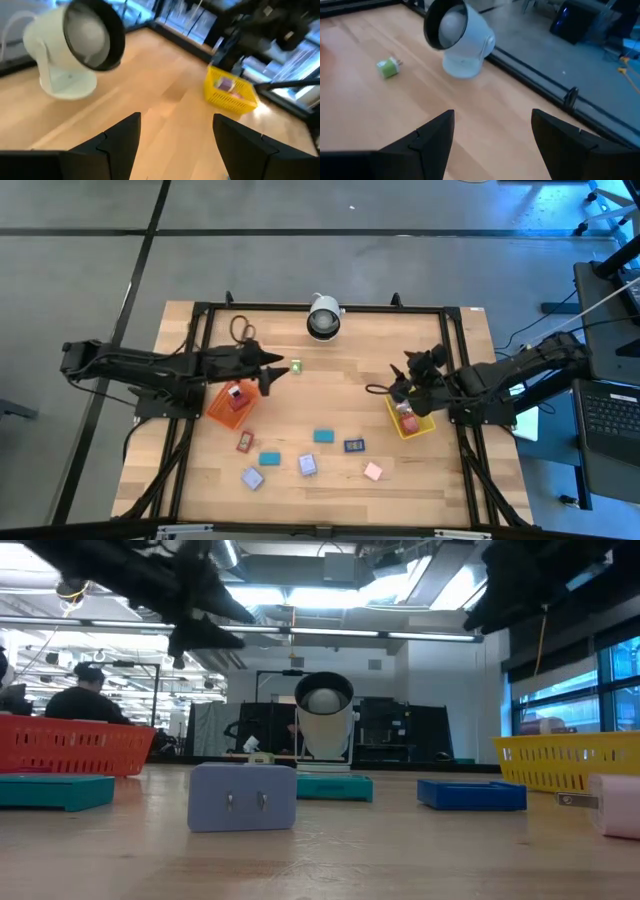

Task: Pick & Place Office items
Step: Put the green charger adapter into the yellow basket

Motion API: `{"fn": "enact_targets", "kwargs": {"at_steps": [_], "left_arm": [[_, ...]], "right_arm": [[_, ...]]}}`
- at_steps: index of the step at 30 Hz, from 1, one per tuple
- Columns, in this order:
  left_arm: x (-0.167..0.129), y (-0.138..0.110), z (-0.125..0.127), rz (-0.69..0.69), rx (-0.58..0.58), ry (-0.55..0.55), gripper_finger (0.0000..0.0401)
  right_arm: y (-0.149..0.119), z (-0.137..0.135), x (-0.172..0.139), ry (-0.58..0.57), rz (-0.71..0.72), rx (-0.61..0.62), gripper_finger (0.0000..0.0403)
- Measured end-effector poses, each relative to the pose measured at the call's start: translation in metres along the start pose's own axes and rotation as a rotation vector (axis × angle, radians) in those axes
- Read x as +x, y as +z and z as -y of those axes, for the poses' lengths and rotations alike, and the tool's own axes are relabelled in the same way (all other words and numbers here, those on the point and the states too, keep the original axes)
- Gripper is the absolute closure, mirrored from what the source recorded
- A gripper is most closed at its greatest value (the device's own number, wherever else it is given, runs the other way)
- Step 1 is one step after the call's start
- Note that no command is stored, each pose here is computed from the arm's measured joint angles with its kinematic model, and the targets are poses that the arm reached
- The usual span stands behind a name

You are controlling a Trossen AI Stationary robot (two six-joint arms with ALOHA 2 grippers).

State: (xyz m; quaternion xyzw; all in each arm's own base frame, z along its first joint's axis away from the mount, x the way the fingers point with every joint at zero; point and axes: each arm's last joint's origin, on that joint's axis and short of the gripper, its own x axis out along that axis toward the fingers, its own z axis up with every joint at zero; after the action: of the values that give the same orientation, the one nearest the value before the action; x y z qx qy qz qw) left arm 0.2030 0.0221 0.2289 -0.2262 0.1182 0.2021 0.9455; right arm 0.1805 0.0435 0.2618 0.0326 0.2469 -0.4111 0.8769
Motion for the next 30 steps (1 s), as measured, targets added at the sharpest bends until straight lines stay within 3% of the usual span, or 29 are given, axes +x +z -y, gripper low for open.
{"fn": "enact_targets", "kwargs": {"at_steps": [15,21,26,30], "left_arm": [[0.072,-0.015,-0.006,-0.241,-0.081,0.251,0.0154],[0.094,-0.015,-0.012,-0.414,-0.103,0.364,0.0148],[0.104,0.000,-0.013,-0.500,-0.120,0.452,0.0149],[0.110,0.014,-0.010,-0.503,-0.139,0.450,0.0149]], "right_arm": [[0.005,-0.002,0.003,-0.028,0.045,-0.086,0.0157],[0.005,-0.002,0.003,-0.024,0.044,-0.113,0.0158],[0.006,-0.004,0.003,-0.015,0.051,-0.127,0.0158],[0.005,-0.006,0.000,-0.002,0.057,-0.140,0.0158]]}}
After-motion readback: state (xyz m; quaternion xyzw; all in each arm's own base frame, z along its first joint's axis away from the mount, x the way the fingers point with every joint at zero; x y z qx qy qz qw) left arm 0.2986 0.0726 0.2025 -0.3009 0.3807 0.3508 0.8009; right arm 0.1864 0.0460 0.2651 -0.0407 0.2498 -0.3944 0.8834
